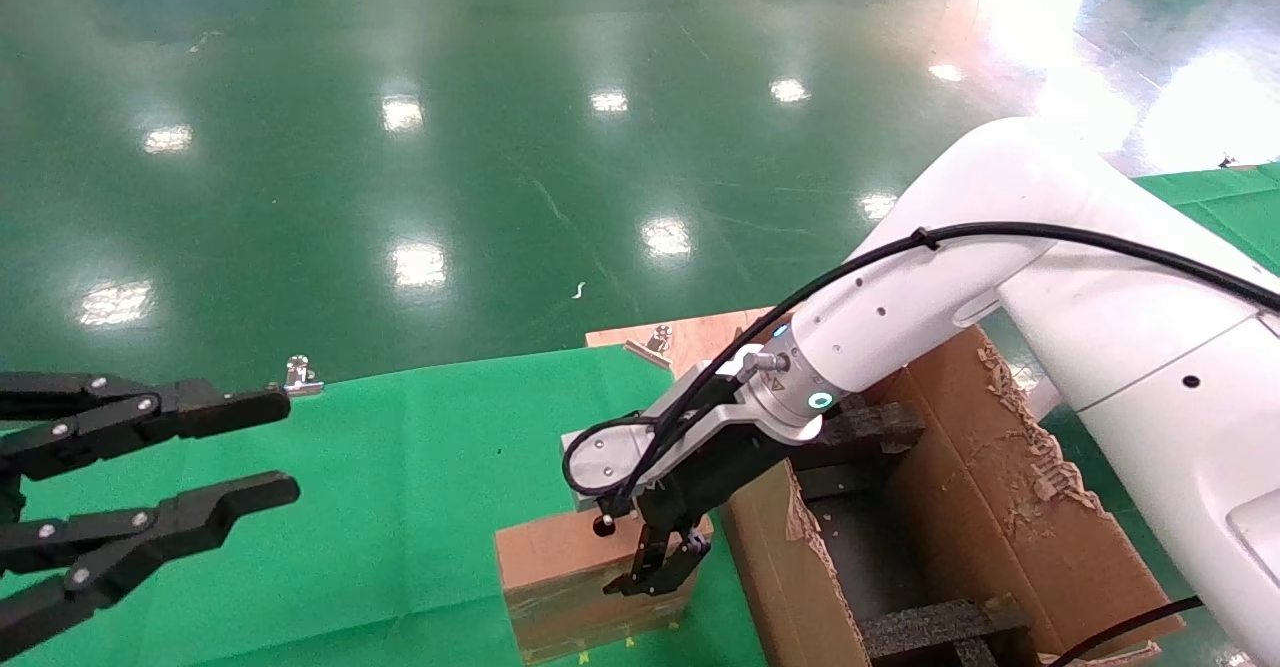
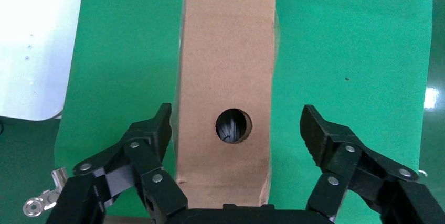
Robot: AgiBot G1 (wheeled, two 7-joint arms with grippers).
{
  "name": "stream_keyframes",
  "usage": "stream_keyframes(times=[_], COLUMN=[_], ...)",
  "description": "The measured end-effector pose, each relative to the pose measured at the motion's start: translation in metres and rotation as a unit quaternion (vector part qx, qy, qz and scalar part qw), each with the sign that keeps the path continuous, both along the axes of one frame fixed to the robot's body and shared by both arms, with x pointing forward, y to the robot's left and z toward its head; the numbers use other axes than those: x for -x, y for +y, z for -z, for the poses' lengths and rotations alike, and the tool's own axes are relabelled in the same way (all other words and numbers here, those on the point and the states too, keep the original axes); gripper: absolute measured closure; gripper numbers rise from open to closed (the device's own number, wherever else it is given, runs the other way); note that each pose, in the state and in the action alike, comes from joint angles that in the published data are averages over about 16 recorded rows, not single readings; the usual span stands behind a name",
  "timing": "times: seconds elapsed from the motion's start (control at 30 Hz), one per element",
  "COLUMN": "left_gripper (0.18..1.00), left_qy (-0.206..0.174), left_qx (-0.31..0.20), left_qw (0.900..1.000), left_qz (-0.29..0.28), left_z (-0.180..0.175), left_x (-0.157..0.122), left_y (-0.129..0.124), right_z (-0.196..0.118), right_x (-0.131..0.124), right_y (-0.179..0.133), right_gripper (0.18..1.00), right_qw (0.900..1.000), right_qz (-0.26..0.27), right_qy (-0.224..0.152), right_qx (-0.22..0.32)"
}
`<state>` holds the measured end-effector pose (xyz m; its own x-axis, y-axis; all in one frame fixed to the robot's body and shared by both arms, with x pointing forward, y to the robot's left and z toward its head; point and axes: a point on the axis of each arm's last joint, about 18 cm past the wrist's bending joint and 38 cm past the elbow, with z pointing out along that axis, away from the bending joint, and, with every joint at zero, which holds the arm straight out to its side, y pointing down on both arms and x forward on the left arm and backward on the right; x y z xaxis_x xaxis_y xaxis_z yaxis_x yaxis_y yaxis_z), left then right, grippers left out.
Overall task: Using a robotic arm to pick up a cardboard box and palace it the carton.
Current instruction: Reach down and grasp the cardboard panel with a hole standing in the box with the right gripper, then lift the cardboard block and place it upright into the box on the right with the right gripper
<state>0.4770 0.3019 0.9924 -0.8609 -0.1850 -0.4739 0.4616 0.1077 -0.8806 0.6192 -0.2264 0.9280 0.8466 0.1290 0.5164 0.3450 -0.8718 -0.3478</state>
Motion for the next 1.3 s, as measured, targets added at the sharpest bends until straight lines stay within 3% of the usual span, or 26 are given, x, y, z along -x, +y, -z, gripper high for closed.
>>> stream_keyframes(times=[0.4, 0.83, 1.03, 1.3], left_gripper=[0.575, 0.314, 0.235, 0.192], left_qy=[0.0, 0.0, 0.0, 0.0], left_qx=[0.0, 0.0, 0.0, 0.0], left_qw=[1.0, 1.0, 1.0, 1.0], left_qz=[0.0, 0.0, 0.0, 0.0], left_z=[0.0, 0.0, 0.0, 0.0], left_x=[0.0, 0.0, 0.0, 0.0], left_y=[0.0, 0.0, 0.0, 0.0], right_z=[0.0, -0.009, -0.036, -0.107], right_x=[0.0, 0.0, 0.002, 0.012], right_y=[-0.001, -0.001, -0.005, -0.02], right_gripper=[0.424, 0.718, 0.794, 0.823], right_qw=[1.0, 1.0, 0.999, 0.994], right_qz=[0.0, 0.004, 0.007, 0.002], right_qy=[-0.001, -0.007, -0.026, -0.084], right_qx=[0.0, -0.017, -0.04, -0.069])
